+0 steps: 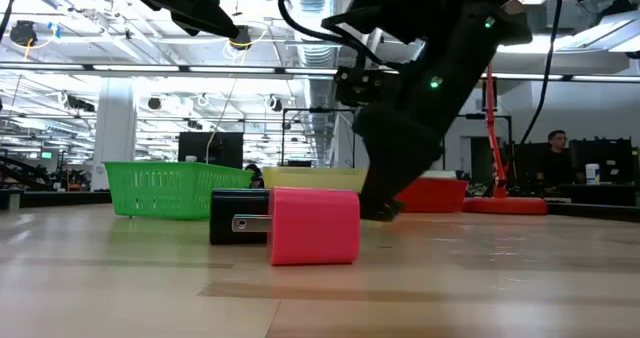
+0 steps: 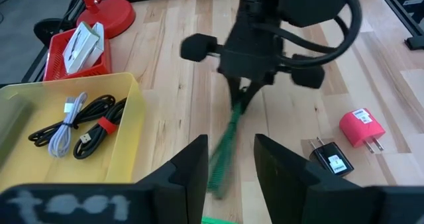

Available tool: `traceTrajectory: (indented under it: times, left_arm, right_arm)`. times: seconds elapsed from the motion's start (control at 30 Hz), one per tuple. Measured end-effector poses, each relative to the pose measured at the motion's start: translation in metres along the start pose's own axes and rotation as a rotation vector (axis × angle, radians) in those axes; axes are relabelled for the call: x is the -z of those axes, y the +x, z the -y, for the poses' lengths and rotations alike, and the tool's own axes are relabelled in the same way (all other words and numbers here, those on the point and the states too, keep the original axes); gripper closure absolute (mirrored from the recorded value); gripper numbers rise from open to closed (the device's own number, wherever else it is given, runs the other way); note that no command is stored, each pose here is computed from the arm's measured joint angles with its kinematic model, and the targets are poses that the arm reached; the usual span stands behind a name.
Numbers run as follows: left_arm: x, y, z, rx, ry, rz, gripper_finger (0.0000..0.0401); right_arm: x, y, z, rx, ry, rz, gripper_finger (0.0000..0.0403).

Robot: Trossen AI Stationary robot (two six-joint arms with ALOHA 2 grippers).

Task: Pick and place items into bin
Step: Put the green charger cable into the yellow bin

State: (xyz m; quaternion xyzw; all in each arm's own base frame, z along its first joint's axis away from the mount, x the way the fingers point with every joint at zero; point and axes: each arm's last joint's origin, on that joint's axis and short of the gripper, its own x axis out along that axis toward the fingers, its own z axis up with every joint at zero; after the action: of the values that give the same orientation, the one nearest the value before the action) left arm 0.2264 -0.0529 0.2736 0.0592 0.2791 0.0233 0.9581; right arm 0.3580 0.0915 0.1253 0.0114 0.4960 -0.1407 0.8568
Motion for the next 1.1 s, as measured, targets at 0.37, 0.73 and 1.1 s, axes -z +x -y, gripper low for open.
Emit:
traceTrajectory:
  times: [0.37,0.73,1.1]
  left_arm:
    - [0.000,0.000,0.000,0.000,0.000,0.000,0.0289]
    - [0.000,0.000,0.000,0.000,0.000,0.000,0.0289]
    - [0.000,0.000,0.000,0.000,0.000,0.000,0.0289]
  right_arm:
    - [-0.005,-0.002,-0.001,0.114,0.091,0.109,0.0370]
    - [-0.013,-0.006,0.004,0.236,0.119,0.161,0.0369]
    - [-0.061,-0.045,0.023,0.461,0.000,0.100,0.0367]
